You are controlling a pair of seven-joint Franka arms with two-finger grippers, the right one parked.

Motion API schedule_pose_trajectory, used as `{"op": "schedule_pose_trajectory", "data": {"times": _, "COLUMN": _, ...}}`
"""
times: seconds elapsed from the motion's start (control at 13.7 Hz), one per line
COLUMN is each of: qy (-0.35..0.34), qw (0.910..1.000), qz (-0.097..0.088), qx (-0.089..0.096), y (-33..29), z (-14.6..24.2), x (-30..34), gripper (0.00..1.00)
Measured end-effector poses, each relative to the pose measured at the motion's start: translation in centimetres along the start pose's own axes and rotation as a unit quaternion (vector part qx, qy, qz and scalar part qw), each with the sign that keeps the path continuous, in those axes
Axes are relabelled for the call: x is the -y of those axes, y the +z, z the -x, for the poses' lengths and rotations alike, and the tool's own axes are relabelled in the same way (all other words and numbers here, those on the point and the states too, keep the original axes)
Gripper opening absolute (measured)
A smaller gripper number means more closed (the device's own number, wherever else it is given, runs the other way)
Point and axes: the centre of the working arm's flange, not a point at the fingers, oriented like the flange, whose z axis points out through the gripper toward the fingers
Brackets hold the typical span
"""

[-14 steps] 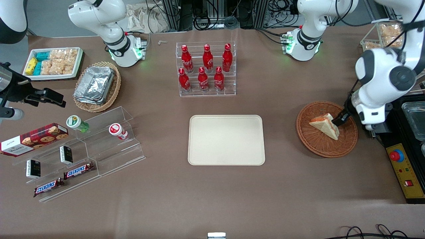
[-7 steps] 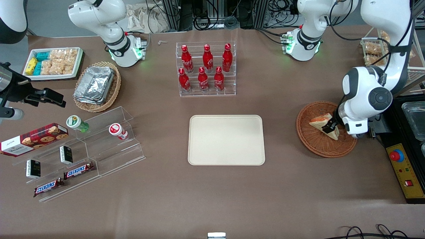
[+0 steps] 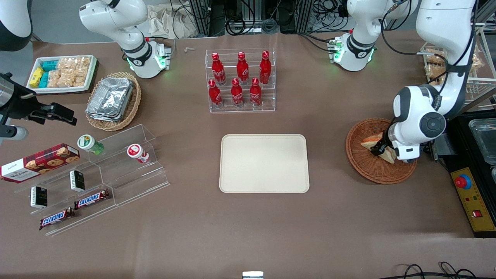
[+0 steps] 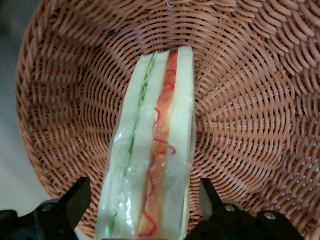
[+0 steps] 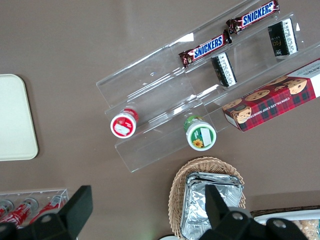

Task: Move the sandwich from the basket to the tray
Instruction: 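Close the left gripper on the sandwich's wrapped edge, then lift the sandwich up out of the basket with the left gripper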

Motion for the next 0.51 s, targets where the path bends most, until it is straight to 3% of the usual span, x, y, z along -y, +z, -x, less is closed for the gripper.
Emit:
{"op": "schedule_pose_trajectory", "data": {"times": 0.29, "qy": -0.003, "qw": 1.0000, "qz": 0.000, "qx": -0.001, "y": 0.2, "z": -0.2, "x": -0.2, "gripper": 0.50}}
{"op": "schedule_pose_trajectory", "data": {"times": 0.37, "qy": -0.003, "qw": 1.0000, "qz": 0.003, "qx": -0.003, "y": -0.1, "z": -0.2, "x": -0.3, "gripper": 0.43}}
{"op": "schedule_pose_trajectory", "data": {"times": 0.51, "qy": -0.001, "qw": 0.9999, "qz": 0.010, "qx": -0.007, "y": -2.0, "z": -0.2, "x": -0.5, "gripper": 0.37}}
